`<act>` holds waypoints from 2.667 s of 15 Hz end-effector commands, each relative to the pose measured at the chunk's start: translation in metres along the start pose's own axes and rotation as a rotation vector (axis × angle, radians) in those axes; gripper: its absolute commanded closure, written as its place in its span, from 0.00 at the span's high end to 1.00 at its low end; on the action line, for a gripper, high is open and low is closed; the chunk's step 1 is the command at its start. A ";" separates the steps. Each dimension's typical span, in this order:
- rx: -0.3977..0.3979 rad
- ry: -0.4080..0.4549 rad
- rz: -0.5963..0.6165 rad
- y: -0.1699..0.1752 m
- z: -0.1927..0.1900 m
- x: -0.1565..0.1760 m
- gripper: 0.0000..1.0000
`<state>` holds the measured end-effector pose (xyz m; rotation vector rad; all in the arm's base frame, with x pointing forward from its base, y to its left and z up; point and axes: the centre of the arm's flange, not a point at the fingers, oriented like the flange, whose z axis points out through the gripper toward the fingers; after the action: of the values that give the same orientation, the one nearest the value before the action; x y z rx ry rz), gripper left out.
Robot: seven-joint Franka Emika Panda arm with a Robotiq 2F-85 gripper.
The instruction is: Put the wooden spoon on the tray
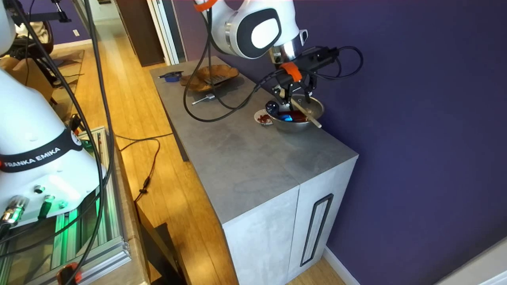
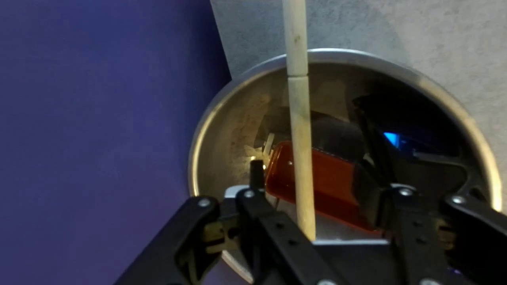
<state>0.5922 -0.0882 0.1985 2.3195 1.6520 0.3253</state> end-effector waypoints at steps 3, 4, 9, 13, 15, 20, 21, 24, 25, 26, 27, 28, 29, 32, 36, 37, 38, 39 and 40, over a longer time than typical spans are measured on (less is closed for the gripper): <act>-0.035 -0.013 -0.005 0.010 0.026 0.006 0.21; -0.029 -0.015 -0.005 0.010 0.030 0.007 0.19; -0.046 -0.019 -0.002 0.012 0.027 0.010 0.01; -0.086 0.005 -0.040 -0.004 -0.027 0.004 0.03; -0.107 0.069 -0.110 -0.018 -0.053 0.012 0.03; -0.093 0.197 -0.308 -0.057 -0.095 0.123 0.03; -0.070 0.206 -0.352 -0.067 -0.102 0.149 0.03; 0.043 0.200 -0.488 -0.102 -0.110 0.234 0.03; 0.098 0.200 -0.531 -0.118 -0.109 0.256 0.03; 0.149 0.200 -0.568 -0.134 -0.107 0.277 0.03; 0.196 0.207 -0.598 -0.149 -0.106 0.295 0.03; 0.242 0.224 -0.616 -0.162 -0.106 0.311 0.03; 0.175 0.209 -0.583 -0.161 -0.110 0.286 0.03; 0.189 0.212 -0.595 -0.172 -0.110 0.298 0.13; 0.161 0.215 -0.552 -0.177 -0.094 0.308 0.03; 0.154 0.234 -0.557 -0.185 -0.090 0.323 0.03; 0.156 0.250 -0.571 -0.195 -0.088 0.333 0.03; 0.156 0.252 -0.580 -0.206 -0.088 0.342 0.03; 0.157 0.263 -0.589 -0.218 -0.090 0.351 0.03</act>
<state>0.4909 0.2832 0.2298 1.8416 2.4549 0.3572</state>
